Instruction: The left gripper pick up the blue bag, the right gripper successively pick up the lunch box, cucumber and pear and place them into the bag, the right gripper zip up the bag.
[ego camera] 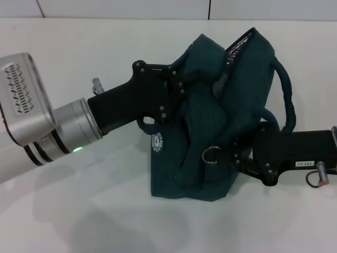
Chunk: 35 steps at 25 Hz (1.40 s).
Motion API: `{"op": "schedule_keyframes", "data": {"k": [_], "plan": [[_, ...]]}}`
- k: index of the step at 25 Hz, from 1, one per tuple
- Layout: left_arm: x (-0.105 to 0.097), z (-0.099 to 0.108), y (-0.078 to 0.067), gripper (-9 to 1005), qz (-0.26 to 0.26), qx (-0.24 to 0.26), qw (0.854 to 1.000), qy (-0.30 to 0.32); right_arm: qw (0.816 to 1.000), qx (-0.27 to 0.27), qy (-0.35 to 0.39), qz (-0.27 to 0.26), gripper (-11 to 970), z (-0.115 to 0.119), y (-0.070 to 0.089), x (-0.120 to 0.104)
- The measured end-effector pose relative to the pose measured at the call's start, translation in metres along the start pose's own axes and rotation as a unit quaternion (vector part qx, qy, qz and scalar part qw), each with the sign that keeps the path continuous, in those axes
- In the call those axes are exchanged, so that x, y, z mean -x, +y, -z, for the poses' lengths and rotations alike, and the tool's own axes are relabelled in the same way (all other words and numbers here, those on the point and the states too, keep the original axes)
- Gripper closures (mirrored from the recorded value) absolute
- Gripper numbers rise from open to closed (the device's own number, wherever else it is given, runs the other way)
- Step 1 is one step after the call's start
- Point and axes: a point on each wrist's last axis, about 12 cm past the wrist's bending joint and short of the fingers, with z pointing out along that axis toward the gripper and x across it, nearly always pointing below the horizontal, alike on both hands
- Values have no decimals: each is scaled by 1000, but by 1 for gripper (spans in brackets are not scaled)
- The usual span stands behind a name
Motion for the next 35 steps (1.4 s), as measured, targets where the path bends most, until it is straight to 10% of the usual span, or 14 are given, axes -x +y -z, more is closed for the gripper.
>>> {"op": "schedule_keyframes", "data": {"k": [10,35], "plan": [[-3,8,-6,955,41,38,998,-20,999,-2,-15,32,926,5,6,-4],[6,52,-26,141,162,88,976,-120,973,-3,-61,224,941,21,9,18]]}}
